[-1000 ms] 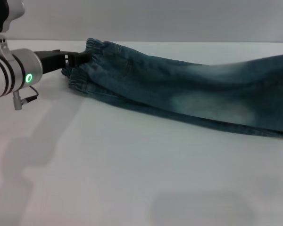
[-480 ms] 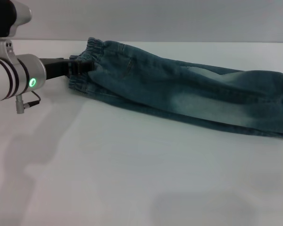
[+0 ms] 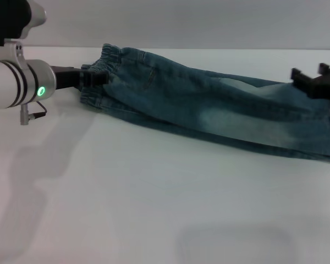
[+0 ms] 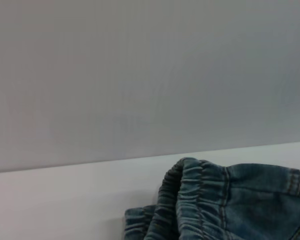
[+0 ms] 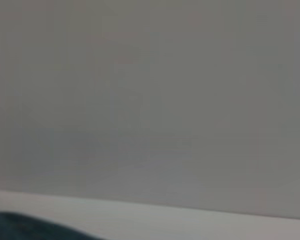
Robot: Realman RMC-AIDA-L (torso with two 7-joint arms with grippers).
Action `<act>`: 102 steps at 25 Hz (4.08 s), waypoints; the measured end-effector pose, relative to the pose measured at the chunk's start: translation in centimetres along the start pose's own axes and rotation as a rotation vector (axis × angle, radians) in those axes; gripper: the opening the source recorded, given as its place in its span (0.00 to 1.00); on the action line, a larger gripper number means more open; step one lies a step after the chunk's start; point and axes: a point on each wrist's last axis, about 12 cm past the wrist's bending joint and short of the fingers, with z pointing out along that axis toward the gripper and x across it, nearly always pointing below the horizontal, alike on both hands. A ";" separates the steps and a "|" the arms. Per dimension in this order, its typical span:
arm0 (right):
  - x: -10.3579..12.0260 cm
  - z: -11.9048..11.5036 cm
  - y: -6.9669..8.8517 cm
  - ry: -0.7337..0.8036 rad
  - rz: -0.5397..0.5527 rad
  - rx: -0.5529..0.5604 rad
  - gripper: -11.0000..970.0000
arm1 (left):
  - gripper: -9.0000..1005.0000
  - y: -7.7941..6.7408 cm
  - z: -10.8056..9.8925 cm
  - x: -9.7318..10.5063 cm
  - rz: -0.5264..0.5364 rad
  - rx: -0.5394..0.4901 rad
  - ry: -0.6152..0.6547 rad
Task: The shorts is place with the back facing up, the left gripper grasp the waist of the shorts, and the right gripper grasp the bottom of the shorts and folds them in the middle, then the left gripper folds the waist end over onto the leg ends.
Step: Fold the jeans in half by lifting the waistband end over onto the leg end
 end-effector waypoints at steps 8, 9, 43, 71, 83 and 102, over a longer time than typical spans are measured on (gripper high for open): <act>0.5 0.4 3.3 0.017 -0.033 -0.098 0.65 | 0.80 0.3 2.5 -0.1 0.030 -0.011 0.077; 0.5 0.5 3.7 0.019 -0.038 -0.109 0.65 | 0.80 0.2 2.7 -0.1 0.032 -0.011 0.080; 0.0 0.5 5.2 0.026 -0.058 -0.184 0.65 | 0.72 1.2 3.9 1.0 -0.034 -0.048 0.039; 1.0 -0.4 5.3 0.067 -0.032 -0.216 0.65 | 0.01 -0.6 1.5 2.1 -0.039 0.025 -0.056; 0.7 0.4 6.9 0.077 -0.072 -0.279 0.64 | 0.01 -2.0 -1.6 1.6 -0.035 0.076 -0.136; 1.4 4.4 8.1 0.170 -0.060 -0.313 0.31 | 0.01 -3.9 -6.1 1.7 0.005 0.133 -0.198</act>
